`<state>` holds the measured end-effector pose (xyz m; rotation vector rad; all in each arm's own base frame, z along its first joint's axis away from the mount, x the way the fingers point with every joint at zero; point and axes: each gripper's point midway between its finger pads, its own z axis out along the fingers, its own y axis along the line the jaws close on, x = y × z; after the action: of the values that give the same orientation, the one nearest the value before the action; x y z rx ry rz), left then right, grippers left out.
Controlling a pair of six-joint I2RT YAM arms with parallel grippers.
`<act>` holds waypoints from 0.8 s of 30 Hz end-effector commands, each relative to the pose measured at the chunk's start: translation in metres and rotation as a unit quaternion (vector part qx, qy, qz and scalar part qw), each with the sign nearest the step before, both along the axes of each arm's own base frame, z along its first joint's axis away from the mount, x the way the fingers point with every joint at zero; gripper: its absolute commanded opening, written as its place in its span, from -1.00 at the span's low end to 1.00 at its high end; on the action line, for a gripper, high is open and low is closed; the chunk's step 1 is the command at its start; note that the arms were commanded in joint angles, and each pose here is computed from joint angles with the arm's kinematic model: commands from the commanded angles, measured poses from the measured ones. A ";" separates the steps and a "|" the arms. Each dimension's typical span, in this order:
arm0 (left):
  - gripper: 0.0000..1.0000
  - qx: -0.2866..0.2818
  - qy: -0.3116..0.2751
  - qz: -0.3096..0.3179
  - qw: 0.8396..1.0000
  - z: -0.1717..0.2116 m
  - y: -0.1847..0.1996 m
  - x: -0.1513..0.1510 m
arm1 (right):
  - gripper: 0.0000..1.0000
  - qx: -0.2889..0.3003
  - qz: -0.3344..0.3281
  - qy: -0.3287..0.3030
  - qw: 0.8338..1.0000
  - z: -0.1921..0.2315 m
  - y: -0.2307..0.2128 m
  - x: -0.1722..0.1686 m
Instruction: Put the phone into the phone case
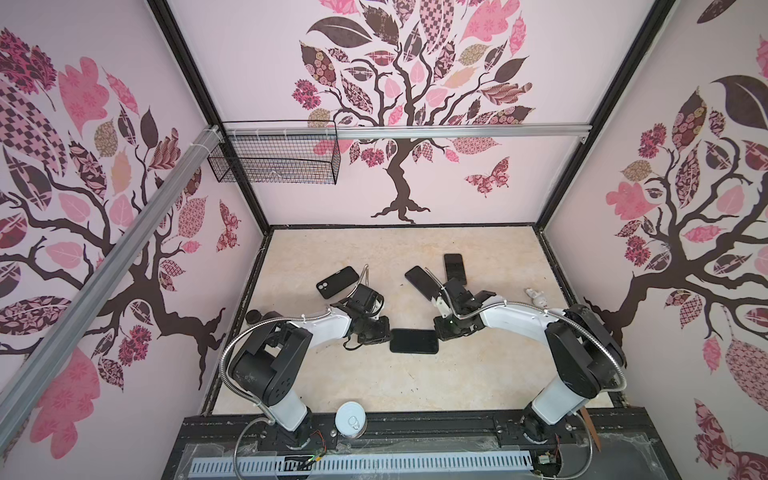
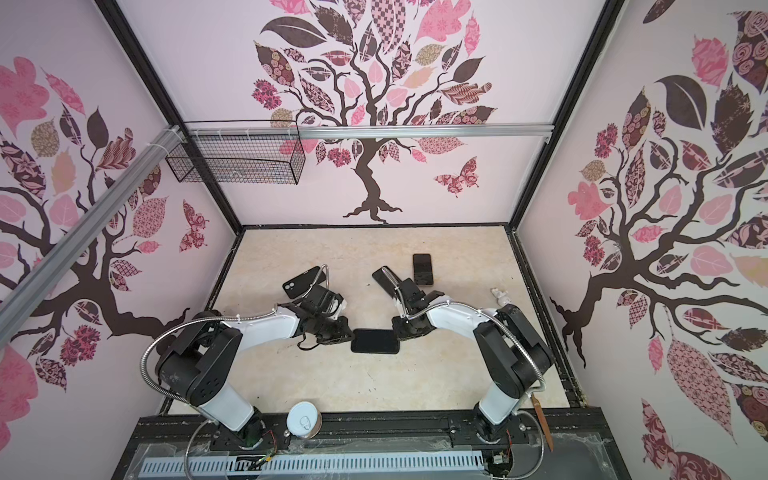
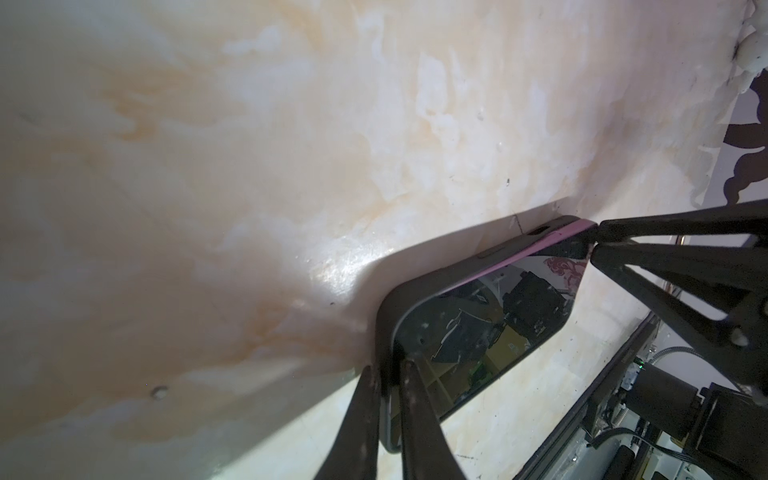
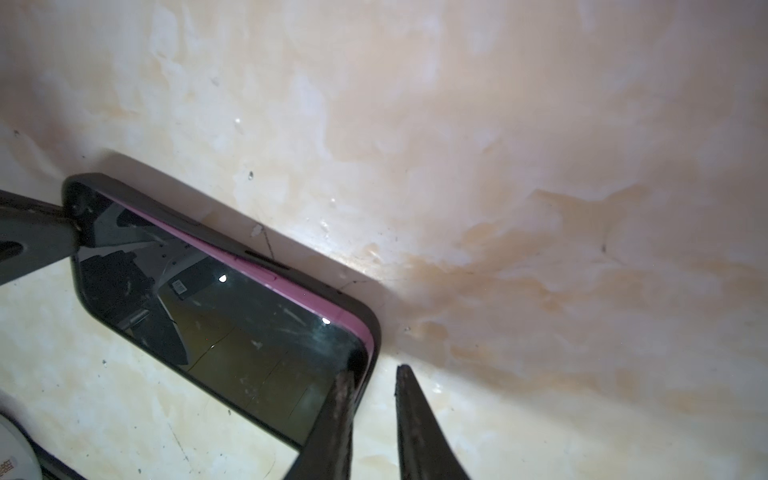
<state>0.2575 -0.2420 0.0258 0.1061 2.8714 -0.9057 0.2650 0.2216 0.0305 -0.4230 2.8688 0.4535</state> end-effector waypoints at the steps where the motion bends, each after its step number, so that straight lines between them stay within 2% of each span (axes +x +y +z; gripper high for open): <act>1: -0.73 -0.005 -0.010 -0.010 1.000 0.006 -0.002 -0.001 | -0.57 0.014 0.006 0.005 1.000 0.002 0.004 -0.003; 14: -0.73 -0.014 -0.010 -0.010 1.000 0.005 -0.005 -0.001 | -0.67 0.084 0.025 0.047 0.995 -0.009 0.025 -0.021; 24: -0.74 -0.019 -0.009 -0.012 1.000 0.002 -0.006 -0.003 | -0.75 0.065 0.016 0.094 0.993 -0.054 0.021 -0.032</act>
<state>0.2578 -0.2403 0.0249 0.0980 2.8745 -0.8999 0.2577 0.2323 0.0204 -0.3631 2.8995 0.6815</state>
